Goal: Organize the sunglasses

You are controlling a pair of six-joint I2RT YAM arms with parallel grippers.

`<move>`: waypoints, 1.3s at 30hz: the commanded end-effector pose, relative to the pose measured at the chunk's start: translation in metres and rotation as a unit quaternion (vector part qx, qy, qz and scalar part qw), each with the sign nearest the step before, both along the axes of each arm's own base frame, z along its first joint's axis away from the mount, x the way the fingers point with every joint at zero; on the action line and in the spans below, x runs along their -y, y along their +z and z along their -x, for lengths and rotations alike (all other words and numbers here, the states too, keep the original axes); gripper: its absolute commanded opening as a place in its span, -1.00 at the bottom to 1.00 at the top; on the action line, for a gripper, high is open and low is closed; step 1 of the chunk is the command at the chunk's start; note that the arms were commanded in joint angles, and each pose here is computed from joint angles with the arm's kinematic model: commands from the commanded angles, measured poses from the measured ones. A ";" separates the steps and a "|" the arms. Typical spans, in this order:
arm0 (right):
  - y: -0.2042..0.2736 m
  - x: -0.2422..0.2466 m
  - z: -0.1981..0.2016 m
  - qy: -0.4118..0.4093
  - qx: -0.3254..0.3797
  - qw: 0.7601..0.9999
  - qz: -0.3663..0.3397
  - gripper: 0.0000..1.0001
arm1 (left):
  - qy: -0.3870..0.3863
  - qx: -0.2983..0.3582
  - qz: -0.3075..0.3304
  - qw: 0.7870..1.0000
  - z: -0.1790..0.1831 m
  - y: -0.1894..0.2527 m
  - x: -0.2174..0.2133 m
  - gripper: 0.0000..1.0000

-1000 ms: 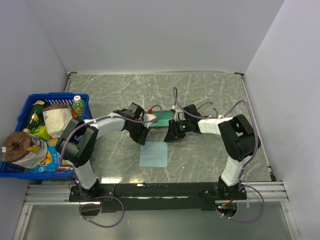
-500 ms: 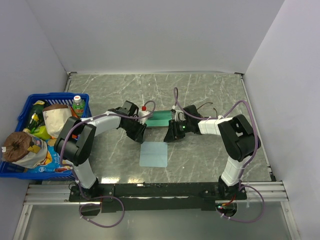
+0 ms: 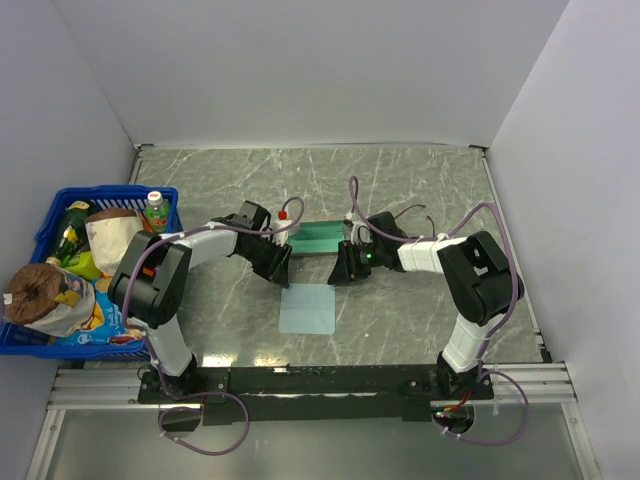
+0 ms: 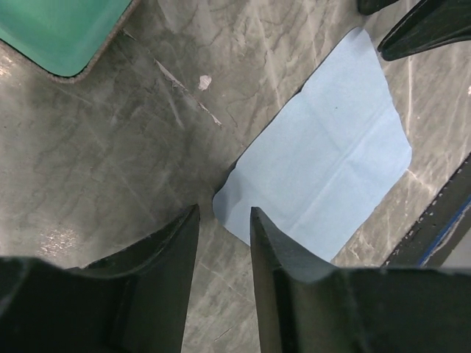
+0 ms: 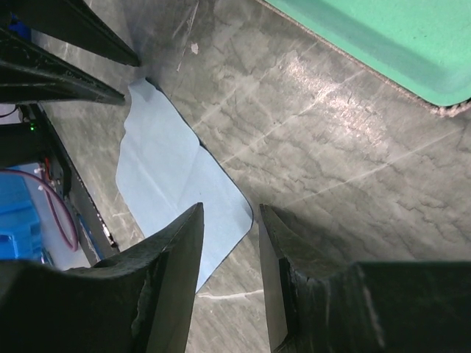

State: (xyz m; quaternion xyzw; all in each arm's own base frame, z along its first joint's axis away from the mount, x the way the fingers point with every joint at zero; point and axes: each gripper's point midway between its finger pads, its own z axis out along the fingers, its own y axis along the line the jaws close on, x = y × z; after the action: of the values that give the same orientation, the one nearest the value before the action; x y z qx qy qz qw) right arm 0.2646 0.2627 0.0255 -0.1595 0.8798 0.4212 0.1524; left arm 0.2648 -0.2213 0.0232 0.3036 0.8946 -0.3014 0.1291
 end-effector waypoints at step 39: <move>-0.019 0.018 -0.001 -0.035 -0.009 0.999 0.038 -0.21 | -0.003 -0.055 0.001 0.998 0.020 -0.022 -0.005 -0.77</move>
State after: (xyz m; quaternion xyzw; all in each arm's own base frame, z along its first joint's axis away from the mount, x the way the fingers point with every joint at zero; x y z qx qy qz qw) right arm 0.2661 0.2570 0.0236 -0.1470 0.8833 0.4168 0.1563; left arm 0.2559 -0.2249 0.0178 0.2933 0.8886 -0.3359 0.1075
